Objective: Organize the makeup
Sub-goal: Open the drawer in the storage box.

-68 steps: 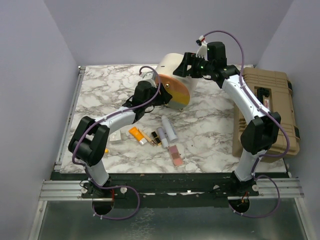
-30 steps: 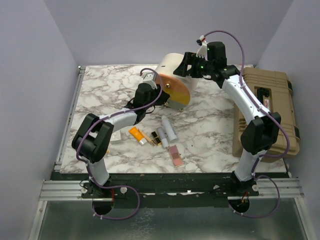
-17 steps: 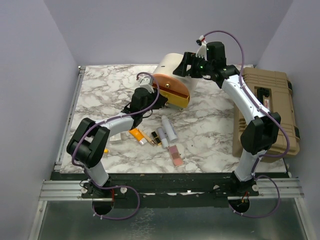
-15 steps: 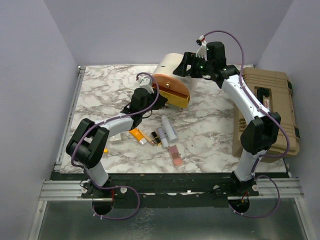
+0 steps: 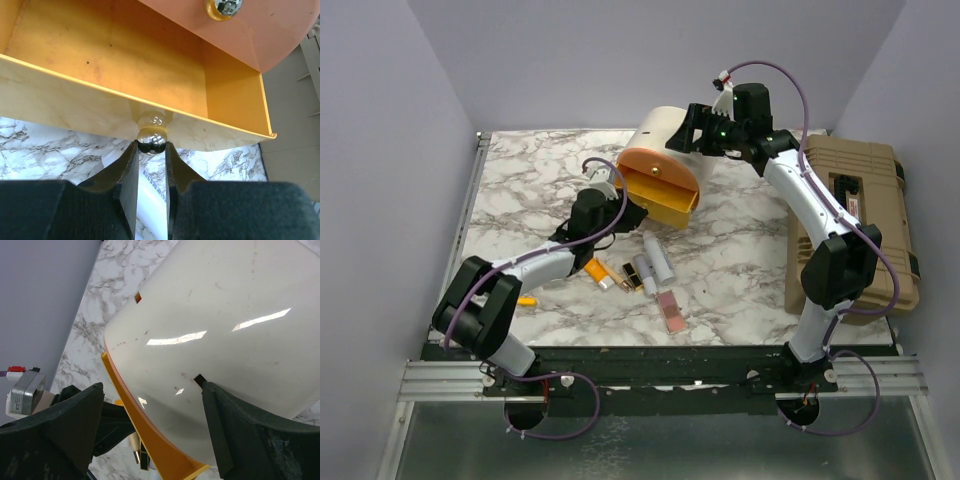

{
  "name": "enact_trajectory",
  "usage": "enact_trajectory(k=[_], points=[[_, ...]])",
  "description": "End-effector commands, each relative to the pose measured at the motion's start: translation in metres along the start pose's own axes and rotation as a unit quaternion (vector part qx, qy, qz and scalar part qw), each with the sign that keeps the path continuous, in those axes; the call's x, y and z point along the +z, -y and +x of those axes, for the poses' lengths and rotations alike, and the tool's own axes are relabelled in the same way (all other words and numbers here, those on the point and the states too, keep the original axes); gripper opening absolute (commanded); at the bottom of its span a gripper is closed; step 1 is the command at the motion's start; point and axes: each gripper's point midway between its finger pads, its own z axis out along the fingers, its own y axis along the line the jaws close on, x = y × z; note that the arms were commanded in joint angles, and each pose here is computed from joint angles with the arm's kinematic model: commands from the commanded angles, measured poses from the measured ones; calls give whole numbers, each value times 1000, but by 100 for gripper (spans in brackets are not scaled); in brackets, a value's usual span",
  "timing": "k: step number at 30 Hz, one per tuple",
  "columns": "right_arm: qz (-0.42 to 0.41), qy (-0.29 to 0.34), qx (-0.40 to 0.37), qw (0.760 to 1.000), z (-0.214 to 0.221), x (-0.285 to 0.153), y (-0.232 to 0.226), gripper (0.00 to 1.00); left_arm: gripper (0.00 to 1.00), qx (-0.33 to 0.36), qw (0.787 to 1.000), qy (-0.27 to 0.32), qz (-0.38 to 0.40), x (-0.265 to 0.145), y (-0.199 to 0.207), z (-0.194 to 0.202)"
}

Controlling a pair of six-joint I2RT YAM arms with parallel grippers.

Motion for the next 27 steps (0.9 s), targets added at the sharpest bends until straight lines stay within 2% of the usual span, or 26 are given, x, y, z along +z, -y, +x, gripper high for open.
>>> enact_trajectory(k=[1, 11, 17, 24, 27], points=[[16, -72, 42, 996, 43, 12, 13, 86, 13, -15, 1000, -19, 6, -12, 3, 11], [16, -73, 48, 996, 44, 15, 15, 86, 13, -11, 1000, -26, 4, -26, 2, 17], [14, -69, 49, 996, 41, 15, 13, 86, 14, -16, 1000, -10, -11, -34, -2, 14], [2, -81, 55, 995, 47, 19, 12, 87, 24, -21, 1000, -13, -14, -26, -3, 14], [-3, -80, 49, 996, 46, 16, 9, 87, 40, -13, 1000, -14, -14, -23, 0, 10]])
